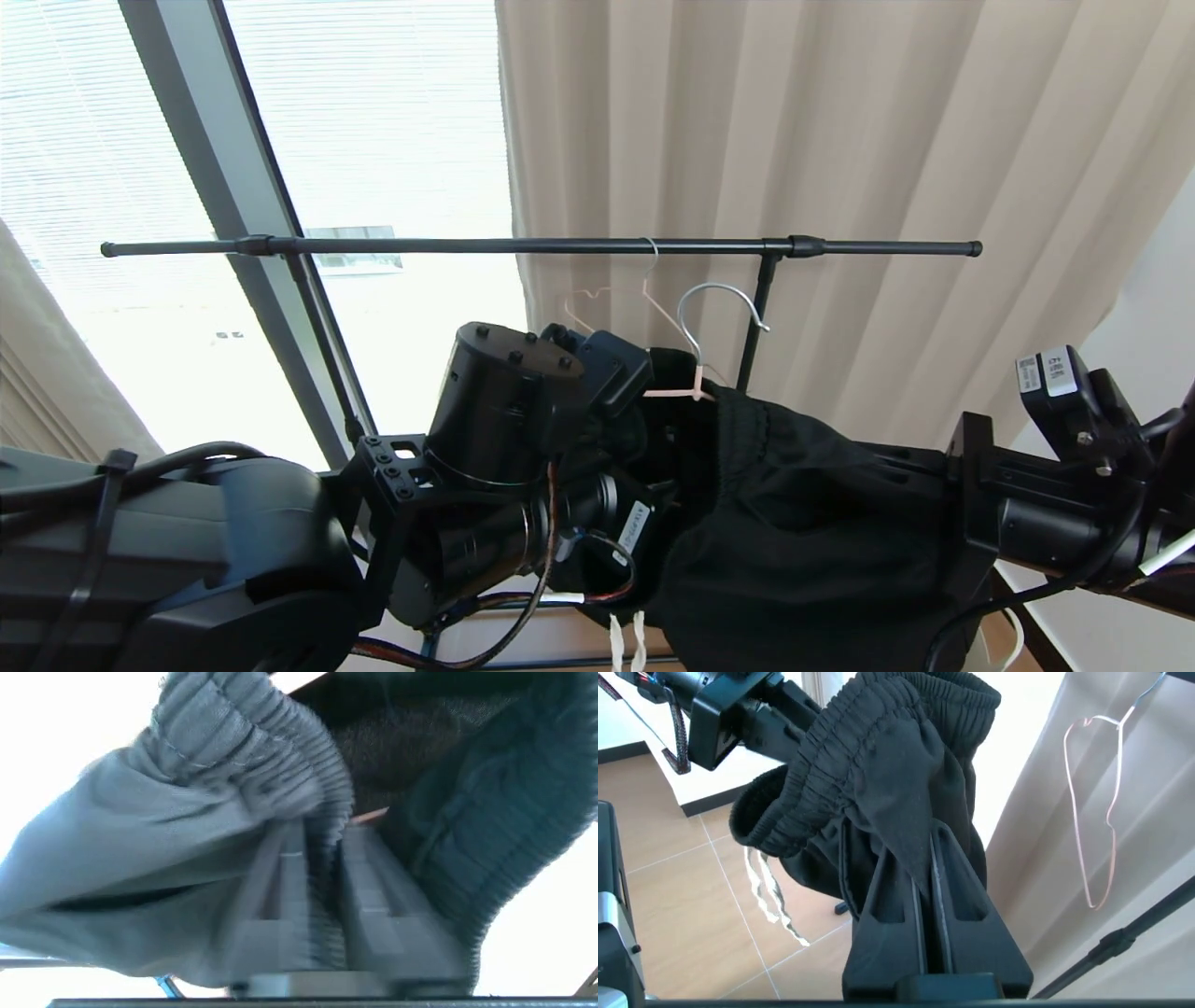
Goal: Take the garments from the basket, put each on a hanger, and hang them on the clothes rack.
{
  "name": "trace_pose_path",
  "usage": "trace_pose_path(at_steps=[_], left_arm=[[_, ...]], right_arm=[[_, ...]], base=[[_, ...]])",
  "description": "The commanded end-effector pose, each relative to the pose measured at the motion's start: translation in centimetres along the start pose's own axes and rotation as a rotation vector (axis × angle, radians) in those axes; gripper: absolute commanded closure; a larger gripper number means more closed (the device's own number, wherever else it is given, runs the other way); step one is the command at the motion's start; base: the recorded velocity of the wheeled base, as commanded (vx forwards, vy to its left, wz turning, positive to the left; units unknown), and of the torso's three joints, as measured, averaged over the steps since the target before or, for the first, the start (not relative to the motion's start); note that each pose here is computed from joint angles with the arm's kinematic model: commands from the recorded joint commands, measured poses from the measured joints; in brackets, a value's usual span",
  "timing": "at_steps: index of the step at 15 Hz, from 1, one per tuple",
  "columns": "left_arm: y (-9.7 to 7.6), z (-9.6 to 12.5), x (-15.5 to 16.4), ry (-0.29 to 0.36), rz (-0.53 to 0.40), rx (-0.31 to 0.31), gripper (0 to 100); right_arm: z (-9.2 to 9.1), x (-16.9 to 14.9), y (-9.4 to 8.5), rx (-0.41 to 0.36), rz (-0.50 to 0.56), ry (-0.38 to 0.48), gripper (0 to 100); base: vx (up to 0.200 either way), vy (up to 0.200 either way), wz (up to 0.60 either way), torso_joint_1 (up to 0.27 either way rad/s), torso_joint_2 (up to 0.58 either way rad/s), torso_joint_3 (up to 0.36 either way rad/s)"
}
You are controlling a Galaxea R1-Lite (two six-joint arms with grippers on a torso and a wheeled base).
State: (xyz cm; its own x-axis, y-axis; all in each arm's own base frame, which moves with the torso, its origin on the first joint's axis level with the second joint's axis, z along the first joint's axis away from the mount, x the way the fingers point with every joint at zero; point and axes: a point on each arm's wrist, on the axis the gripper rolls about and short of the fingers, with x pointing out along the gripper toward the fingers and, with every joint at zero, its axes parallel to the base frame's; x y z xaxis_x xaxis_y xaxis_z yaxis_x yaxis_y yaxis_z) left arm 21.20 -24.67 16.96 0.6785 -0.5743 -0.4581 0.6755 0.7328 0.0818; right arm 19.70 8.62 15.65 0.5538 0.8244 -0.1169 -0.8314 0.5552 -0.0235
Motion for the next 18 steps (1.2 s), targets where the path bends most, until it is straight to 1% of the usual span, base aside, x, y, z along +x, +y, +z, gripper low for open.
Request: trace_pose_path(at_steps=[1, 4, 7, 8, 11, 12, 15, 17, 18], left_arm=[[-0.1, 0.1, -0.1, -0.005, -0.002, 0.0, 0], [-0.1, 0.5, -1.1, -0.049, -0.007, 0.0, 0], [0.1, 0.6, -2.7, -0.074, -0.013, -0.003, 0], [0.3, 0.6, -3.9, -0.089, -0.016, -0.005, 0], [0.4, 0.2, -5.3, -0.097, -0.021, -0.004, 0], [0.4, 0.0, -6.2, -0.103, -0.027, -0.002, 0], [0.4, 0.0, -7.1, -0.121, -0.032, -0.002, 0], [0.9, 0.4, -8.1, -0.15, -0.021, -0.011, 0], [2.0, 0.7, -8.7, -0.171, -0.007, -0.013, 0]], right_arm=[[0.0, 0.0, 0.0, -0.002, 0.0, -0.001, 100], [0.0, 0.1, 0.0, 0.001, 0.014, -0.002, 100], [-0.1, 0.0, -0.1, 0.004, 0.029, -0.002, 100], [-0.2, 0.0, -0.3, 0.009, 0.028, 0.004, 100], [-0.2, -0.1, -0.7, 0.011, 0.027, 0.001, 100], [-0.3, -0.2, -1.1, 0.016, 0.022, 0.002, 100], [-0.4, -0.2, -1.2, 0.021, 0.034, 0.001, 100], [-0.7, -0.1, -1.2, 0.029, 0.042, 0.009, 100], [-0.7, -0.1, -1.2, 0.032, 0.047, 0.012, 100]], base=[[0.0, 0.0, 0.0, 0.0, 0.0, 0.0], [0.0, 0.0, 0.0, 0.0, 0.0, 0.0], [0.0, 0.0, 0.0, 0.0, 0.0, 0.0], [0.0, 0.0, 0.0, 0.0, 0.0, 0.0], [0.0, 0.0, 0.0, 0.0, 0.0, 0.0], [0.0, 0.0, 0.0, 0.0, 0.0, 0.0], [0.0, 0.0, 0.0, 0.0, 0.0, 0.0], [0.0, 0.0, 0.0, 0.0, 0.0, 0.0], [0.0, 0.0, 0.0, 0.0, 0.0, 0.0]])
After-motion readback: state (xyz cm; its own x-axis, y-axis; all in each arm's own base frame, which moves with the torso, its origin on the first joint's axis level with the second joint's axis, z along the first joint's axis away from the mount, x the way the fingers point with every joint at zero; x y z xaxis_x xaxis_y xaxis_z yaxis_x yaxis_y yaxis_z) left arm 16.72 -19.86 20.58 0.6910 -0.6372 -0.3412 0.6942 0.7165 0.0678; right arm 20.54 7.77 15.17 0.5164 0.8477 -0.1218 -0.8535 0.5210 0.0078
